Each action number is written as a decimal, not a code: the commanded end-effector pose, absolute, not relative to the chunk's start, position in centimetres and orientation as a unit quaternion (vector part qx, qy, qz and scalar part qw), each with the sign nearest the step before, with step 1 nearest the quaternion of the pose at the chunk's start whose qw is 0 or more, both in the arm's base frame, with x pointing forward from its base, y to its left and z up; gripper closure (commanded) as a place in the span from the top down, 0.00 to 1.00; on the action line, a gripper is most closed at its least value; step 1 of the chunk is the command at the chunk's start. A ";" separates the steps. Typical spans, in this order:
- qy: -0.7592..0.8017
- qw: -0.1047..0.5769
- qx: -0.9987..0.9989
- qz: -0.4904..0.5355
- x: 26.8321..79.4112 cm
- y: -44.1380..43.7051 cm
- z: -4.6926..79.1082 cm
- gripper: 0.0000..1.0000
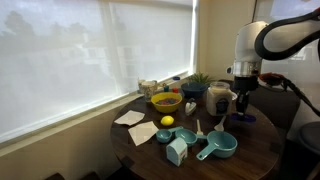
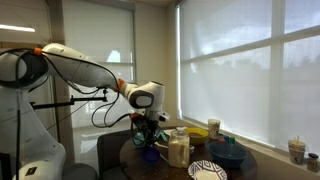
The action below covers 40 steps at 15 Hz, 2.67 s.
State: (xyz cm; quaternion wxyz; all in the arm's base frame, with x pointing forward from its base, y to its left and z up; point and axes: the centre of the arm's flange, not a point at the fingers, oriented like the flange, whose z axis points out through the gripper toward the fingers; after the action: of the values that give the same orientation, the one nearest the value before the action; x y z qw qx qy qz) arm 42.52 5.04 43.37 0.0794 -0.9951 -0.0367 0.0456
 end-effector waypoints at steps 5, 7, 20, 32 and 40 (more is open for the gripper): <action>-0.041 0.084 -0.994 0.051 42.8 7.0 42.4 0.01; -0.041 0.089 -0.994 0.055 42.6 7.1 42.0 0.01; -0.037 0.085 -0.995 0.041 44.4 6.0 44.6 0.77; -0.082 -0.047 -0.995 -0.036 42.5 5.0 65.5 1.00; 0.070 -0.124 -0.988 -0.063 39.9 2.3 71.7 1.00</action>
State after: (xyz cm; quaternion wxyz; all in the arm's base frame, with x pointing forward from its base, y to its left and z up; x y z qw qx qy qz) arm 40.59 2.78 70.00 -0.0983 -0.9927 0.0171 -0.0674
